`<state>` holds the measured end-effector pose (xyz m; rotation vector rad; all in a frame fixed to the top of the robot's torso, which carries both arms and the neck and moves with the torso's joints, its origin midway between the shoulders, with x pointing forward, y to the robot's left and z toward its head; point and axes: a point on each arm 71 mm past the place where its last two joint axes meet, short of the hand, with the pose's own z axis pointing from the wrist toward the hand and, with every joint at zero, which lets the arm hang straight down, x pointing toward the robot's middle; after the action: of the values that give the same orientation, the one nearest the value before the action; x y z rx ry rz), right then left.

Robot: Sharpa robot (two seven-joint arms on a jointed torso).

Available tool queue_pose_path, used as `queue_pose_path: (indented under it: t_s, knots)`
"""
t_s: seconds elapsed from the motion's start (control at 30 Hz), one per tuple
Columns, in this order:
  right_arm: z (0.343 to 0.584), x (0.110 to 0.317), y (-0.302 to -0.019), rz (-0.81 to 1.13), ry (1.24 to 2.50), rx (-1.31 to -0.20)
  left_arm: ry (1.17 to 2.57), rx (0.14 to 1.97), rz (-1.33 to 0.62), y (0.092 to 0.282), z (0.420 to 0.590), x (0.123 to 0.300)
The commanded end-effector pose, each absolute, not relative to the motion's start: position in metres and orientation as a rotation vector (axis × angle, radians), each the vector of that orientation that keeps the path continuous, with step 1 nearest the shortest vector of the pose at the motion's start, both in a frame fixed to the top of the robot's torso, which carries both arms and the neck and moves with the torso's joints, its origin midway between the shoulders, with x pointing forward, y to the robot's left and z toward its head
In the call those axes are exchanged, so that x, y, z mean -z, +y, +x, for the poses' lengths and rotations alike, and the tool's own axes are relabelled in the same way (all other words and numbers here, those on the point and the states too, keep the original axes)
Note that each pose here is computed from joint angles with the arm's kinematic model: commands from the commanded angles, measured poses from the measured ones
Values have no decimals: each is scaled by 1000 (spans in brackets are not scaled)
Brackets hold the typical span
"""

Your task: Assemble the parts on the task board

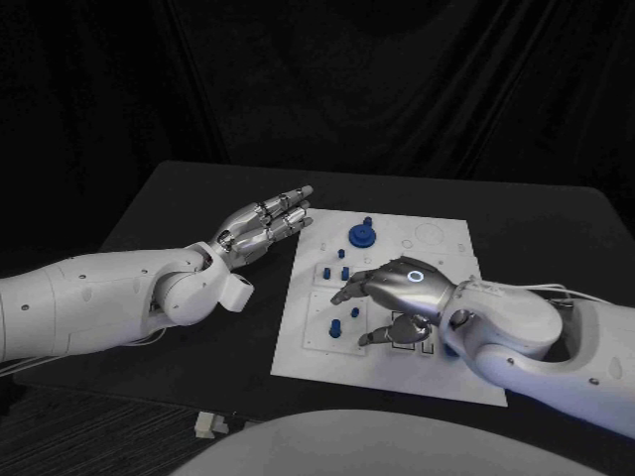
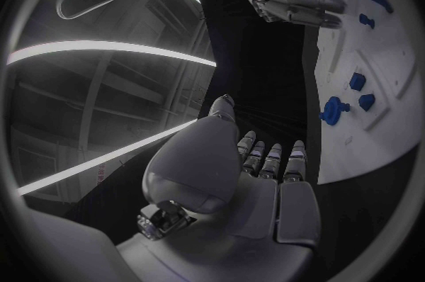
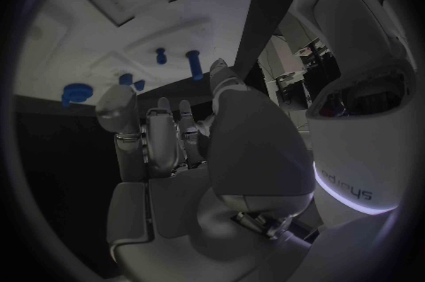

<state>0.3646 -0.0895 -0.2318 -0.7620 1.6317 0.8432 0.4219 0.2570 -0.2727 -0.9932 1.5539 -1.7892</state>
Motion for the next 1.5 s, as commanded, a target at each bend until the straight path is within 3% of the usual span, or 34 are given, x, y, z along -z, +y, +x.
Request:
queue_pose_path:
  t_s: [0.03, 0.2, 0.37, 0.47, 0.7, 1.27, 1.5]
  knots:
    - [375, 200, -104, -575, 1559, -905, 1537, 1815, -986, 256, 421, 271]
    - [390, 158, -130, -445, 1465, -917, 1533, 1814, -984, 256, 421, 271]
    - [409, 141, -158, -310, 1546, -835, 1530, 1815, -981, 255, 422, 272]
    - [419, 147, -175, -272, 1681, -724, 1528, 1820, -979, 253, 422, 271]
    - [430, 184, -213, -275, 2105, -347, 1530, 1826, -977, 250, 423, 272]
    - [421, 210, -226, -269, 2264, -112, 1538, 1828, -980, 250, 423, 272]
    - [421, 216, -222, -285, 2292, -74, 1540, 1829, -981, 250, 423, 272]
